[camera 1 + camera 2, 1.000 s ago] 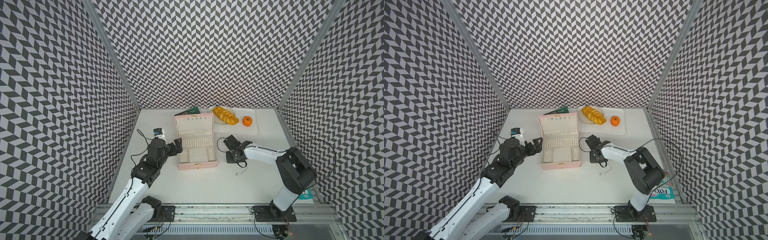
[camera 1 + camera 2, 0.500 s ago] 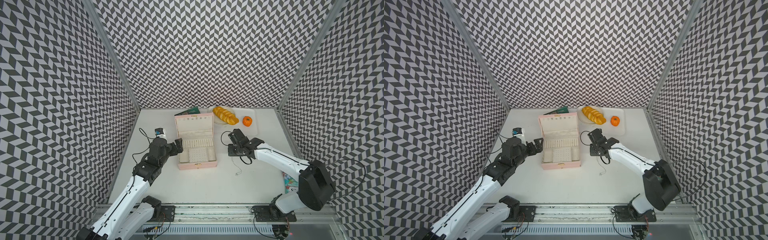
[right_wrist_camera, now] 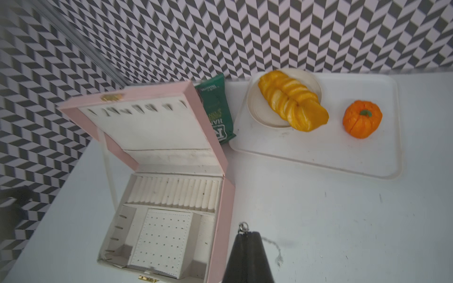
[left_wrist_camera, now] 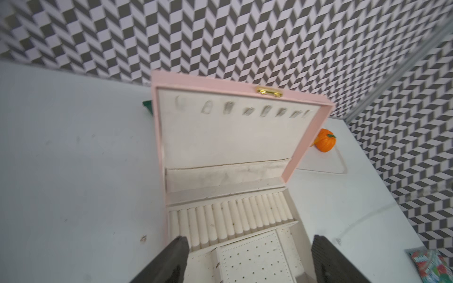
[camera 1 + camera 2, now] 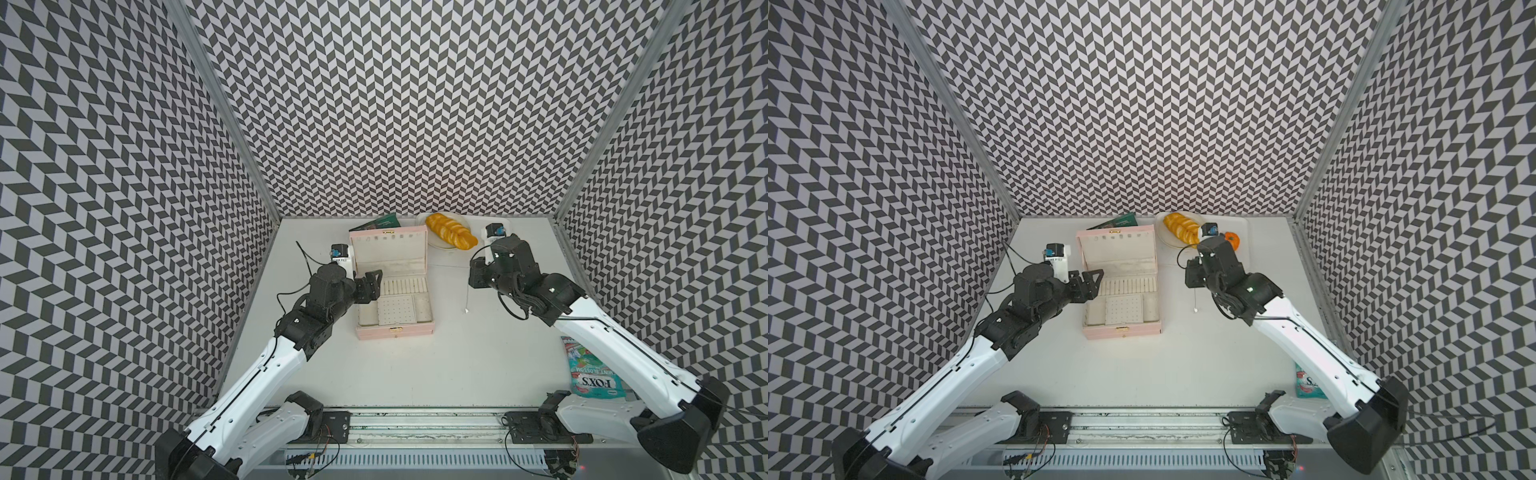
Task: Put jewelry chain into jewelry box
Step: Pick up the necklace from the center of the board.
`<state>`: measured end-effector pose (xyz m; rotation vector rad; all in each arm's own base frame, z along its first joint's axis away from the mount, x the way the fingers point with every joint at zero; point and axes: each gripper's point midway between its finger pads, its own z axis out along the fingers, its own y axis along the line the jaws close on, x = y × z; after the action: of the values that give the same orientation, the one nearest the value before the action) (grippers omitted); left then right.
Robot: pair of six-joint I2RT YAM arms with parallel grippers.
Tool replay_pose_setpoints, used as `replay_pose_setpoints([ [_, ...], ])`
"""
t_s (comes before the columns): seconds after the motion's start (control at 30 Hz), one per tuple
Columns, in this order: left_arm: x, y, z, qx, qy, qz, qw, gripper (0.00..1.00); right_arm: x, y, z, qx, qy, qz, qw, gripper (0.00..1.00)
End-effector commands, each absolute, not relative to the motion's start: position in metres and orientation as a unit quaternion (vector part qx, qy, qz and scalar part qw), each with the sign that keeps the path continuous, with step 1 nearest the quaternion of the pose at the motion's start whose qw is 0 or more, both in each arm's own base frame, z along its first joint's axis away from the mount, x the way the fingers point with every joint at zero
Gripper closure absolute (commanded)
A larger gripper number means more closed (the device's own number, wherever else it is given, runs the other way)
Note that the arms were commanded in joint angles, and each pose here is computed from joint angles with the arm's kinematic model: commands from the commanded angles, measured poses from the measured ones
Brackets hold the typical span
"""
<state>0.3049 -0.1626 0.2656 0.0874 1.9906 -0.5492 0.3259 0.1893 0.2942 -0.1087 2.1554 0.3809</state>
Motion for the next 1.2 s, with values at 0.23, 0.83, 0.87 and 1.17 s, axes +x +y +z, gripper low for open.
replay_pose_setpoints([
  [0.23, 0.289, -0.226, 0.341, 0.172, 0.729, -0.295, 0.593, 0.29, 0.315, 0.209, 0.425, -0.11, 0.778, 0.239, 0.57, 1.0],
  [0.83, 0.248, -0.293, 0.37, 0.287, 0.628, -0.382, 0.615, 0.37, 0.284, 0.246, 0.479, -0.17, 0.718, 0.357, 0.573, 1.0],
  [0.87, 0.248, -0.295, 0.37, 0.289, 0.624, -0.384, 0.616, 0.37, 0.282, 0.248, 0.48, -0.173, 0.716, 0.361, 0.572, 1.0],
  [1.17, 0.265, -0.306, 0.381, 0.29, 0.611, -0.361, 0.642, 0.36, 0.277, 0.261, 0.481, -0.183, 0.711, 0.383, 0.561, 1.0],
])
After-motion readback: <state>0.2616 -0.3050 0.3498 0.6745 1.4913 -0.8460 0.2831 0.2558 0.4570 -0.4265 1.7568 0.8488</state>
